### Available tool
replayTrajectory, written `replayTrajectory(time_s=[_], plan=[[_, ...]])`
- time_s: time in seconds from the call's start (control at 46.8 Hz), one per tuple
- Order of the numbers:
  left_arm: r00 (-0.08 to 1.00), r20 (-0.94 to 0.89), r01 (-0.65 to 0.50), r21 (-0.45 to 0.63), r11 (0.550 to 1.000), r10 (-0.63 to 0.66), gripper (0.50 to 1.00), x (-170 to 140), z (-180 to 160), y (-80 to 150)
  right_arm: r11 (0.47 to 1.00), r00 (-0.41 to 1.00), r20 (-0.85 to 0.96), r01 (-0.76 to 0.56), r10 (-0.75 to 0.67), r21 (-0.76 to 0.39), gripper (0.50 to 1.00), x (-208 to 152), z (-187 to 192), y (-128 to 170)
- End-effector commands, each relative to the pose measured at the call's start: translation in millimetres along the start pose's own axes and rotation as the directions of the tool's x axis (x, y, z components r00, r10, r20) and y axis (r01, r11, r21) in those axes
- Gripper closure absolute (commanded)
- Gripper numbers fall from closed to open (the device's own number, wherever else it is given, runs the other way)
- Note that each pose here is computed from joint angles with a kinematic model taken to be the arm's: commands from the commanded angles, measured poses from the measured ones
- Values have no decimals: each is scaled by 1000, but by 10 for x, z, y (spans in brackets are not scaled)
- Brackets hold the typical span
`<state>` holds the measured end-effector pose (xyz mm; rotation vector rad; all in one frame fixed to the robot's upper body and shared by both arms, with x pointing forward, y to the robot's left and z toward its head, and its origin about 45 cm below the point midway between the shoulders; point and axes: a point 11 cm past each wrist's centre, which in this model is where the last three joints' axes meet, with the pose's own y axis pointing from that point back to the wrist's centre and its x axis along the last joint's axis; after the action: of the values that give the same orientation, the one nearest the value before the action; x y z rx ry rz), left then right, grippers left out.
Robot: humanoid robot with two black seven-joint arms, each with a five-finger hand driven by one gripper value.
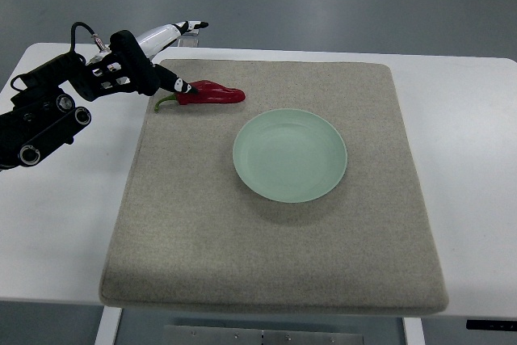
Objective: Place red pepper on plate with left hand
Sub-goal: 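Reach the left hand forward over the red pepper, then lower the left hand and close its fingers around the red pepper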
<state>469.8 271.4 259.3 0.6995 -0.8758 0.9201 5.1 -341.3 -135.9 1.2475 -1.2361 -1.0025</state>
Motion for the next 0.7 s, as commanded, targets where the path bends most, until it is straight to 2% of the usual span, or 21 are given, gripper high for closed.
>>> replayTrajectory(time_s=[0.0,0.214,0.32,0.491,0.534,0.641,0.683], plan=[[999,42,9,-2,1000,-9,519,-11,4,-1,1000,1000,0,0,0,0,572,0,0,0],[995,92,25,13,1000,-26,570,-43,-48,6,1000,1000,-1,0,0,0,572,0,0,0],[993,108,33,33,999,-37,632,-91,-101,-14,1000,1000,-1,0,0,0,572,0,0,0],[991,113,61,33,998,-65,651,-227,-81,-55,1000,1000,0,0,0,0,572,0,0,0],[991,112,65,31,997,-68,679,-249,-70,-63,1000,1000,-1,0,0,0,572,0,0,0],[992,108,68,24,997,-71,684,-276,-36,-84,1000,1000,-1,0,0,0,572,0,0,0],[992,104,71,23,997,-73,705,-300,-28,-92,1000,1000,-1,0,0,0,572,0,0,0]])
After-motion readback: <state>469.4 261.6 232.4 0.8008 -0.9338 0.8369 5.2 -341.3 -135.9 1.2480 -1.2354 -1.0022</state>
